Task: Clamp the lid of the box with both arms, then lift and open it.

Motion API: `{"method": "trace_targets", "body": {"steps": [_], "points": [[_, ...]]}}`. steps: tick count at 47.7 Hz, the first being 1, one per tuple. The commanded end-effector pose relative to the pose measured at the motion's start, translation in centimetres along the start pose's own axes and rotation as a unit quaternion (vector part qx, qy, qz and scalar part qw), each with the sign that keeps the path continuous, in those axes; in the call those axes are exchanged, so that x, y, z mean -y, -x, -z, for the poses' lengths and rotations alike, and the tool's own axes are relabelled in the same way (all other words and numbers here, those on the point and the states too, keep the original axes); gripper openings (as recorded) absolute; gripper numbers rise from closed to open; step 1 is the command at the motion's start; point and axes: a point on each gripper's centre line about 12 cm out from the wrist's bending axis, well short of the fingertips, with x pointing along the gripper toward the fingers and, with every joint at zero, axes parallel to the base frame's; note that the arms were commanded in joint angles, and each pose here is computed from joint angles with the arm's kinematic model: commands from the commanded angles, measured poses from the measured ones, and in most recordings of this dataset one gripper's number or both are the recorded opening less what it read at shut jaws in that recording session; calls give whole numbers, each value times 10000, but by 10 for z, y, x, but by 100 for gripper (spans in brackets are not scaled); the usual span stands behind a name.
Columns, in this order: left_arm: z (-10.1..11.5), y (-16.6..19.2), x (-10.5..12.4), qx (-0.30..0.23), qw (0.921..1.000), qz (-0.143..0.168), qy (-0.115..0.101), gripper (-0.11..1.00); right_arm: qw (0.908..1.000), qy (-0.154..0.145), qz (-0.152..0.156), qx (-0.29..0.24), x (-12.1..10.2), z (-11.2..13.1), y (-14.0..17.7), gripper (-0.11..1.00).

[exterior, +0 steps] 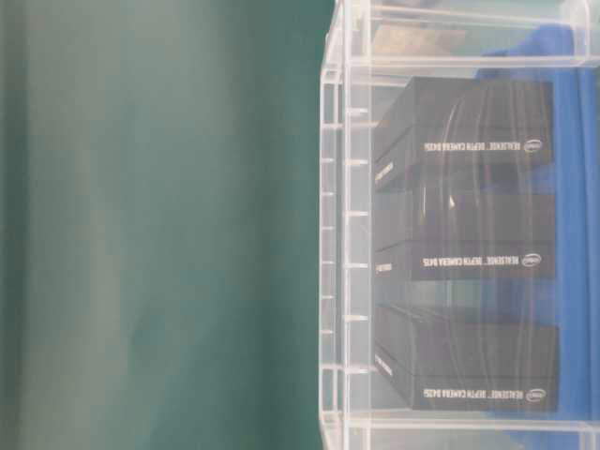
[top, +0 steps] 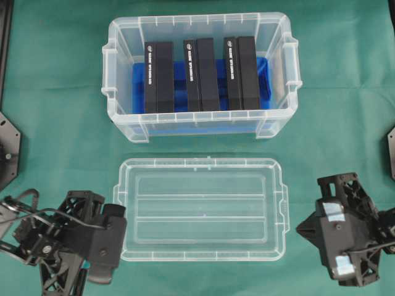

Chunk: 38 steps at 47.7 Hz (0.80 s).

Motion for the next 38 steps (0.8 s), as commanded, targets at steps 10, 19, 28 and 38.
{"method": "trace_targets", "body": {"steps": [10, 19, 28, 38], "points": [[-53, 61, -7, 1331, 9879, -249, -761, 1, 9915, 470, 21, 1212, -7, -61, 41, 0], [-66, 88, -31, 1743, 9820, -476, -559, 1, 9813, 662, 383, 1765, 8, -86, 66, 0], [-72, 109, -59, 2019, 9761, -753, -266, 1, 9716, 483, 779, 2182, 41, -100, 90, 0], [-79, 133, -81, 2408, 9646, -1012, -354, 1, 9579, 242, 1183, 2604, 78, -108, 117, 0]]}}
